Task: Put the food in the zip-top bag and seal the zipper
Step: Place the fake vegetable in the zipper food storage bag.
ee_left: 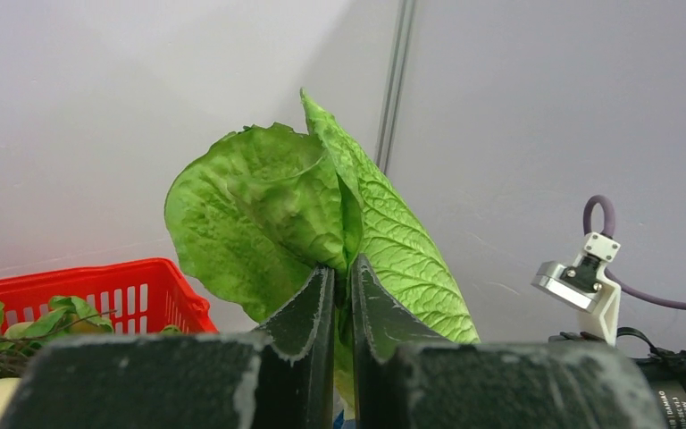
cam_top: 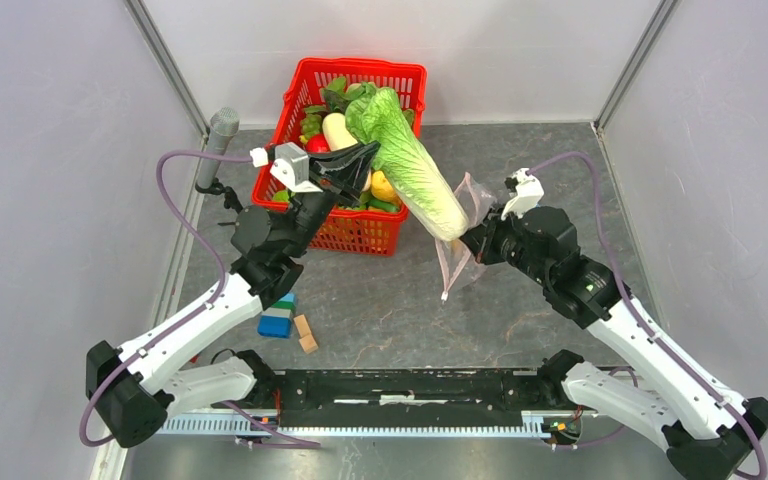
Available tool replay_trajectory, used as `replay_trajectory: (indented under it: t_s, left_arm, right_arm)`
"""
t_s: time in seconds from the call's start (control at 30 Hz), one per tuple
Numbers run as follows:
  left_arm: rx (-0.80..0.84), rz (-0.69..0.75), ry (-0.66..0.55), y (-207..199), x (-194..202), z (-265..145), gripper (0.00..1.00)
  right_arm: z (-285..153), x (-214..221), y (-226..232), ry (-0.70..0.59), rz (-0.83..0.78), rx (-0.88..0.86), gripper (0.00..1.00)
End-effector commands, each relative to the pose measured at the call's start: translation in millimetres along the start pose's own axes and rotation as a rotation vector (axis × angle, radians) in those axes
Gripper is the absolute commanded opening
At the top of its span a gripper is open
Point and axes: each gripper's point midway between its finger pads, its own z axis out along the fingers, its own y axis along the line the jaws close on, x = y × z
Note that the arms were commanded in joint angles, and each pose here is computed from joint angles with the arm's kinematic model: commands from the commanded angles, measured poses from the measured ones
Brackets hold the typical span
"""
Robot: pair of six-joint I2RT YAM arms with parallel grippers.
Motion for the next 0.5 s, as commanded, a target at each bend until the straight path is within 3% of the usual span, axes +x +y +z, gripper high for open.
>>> replay_trajectory:
  t_s: [0.0, 0.3, 0.47]
  left_arm:
    - [0.074, 0.002, 0.051, -16, 16, -6, 0.02]
    - [0.013, 0.054, 0.065, -2, 25, -8, 0.02]
    - [-0.014, 0.07, 0.074, 4, 31, -8, 0.02]
  right_arm:
    - [2, -38, 26, -0.143, 0.02, -0.102, 0.0]
    - [1, -35, 18, -0.09, -0.044, -0.044, 0.0]
    - [-3, -26, 34, -0.008, -0.143, -0.141, 0.0]
